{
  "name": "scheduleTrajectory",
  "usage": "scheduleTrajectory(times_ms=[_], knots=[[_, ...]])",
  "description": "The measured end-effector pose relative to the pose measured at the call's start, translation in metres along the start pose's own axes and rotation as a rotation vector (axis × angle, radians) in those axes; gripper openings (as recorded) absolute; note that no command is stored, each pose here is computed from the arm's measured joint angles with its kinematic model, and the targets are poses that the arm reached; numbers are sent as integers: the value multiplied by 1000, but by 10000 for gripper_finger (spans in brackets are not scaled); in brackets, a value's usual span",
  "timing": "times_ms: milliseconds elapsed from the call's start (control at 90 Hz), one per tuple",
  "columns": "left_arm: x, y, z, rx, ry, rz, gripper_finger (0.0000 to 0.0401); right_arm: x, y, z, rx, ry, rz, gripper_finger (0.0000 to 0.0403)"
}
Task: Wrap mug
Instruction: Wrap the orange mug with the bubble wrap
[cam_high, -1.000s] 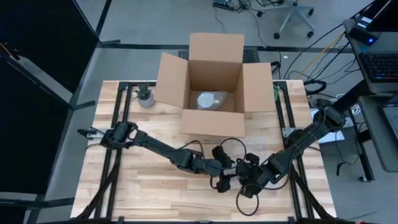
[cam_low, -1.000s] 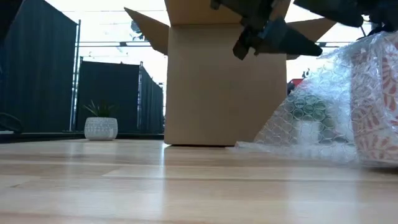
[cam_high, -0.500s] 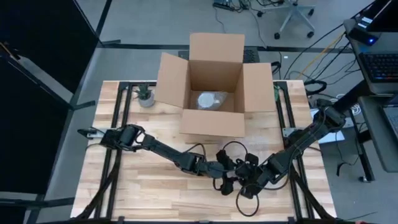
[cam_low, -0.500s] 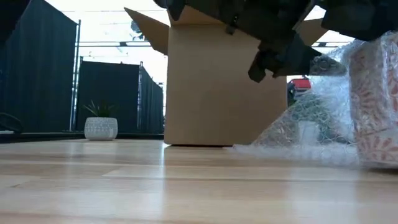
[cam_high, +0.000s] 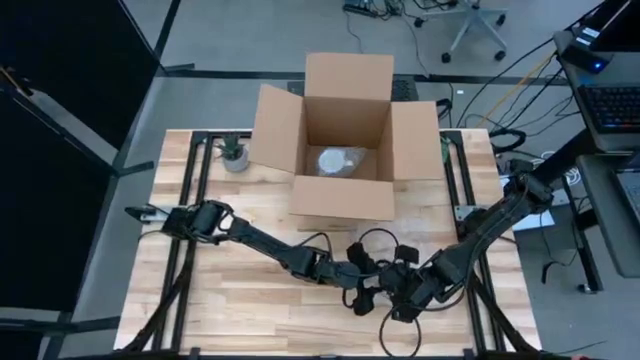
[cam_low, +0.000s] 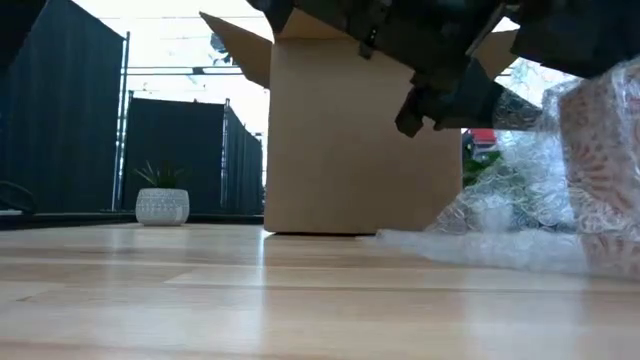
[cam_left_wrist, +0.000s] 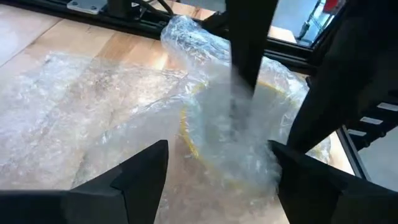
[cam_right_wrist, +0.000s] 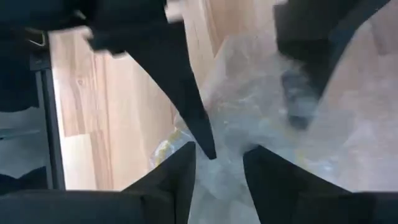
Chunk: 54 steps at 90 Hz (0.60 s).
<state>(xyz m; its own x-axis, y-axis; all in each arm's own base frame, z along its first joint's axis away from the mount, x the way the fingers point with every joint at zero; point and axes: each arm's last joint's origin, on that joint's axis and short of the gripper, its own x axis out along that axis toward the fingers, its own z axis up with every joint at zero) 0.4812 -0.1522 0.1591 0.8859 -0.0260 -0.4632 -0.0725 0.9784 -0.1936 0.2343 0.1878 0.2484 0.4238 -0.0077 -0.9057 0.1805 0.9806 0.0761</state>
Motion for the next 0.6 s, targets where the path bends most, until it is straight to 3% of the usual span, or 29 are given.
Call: scheduleTrajectory(times_ms=[244,600], knots=[[0,0,0,0,0,0,253,-23,2,7,8,17,-25,119],[0,0,0,-1,0,-1,253,-17,-1,8,1,-103,-110,118]])
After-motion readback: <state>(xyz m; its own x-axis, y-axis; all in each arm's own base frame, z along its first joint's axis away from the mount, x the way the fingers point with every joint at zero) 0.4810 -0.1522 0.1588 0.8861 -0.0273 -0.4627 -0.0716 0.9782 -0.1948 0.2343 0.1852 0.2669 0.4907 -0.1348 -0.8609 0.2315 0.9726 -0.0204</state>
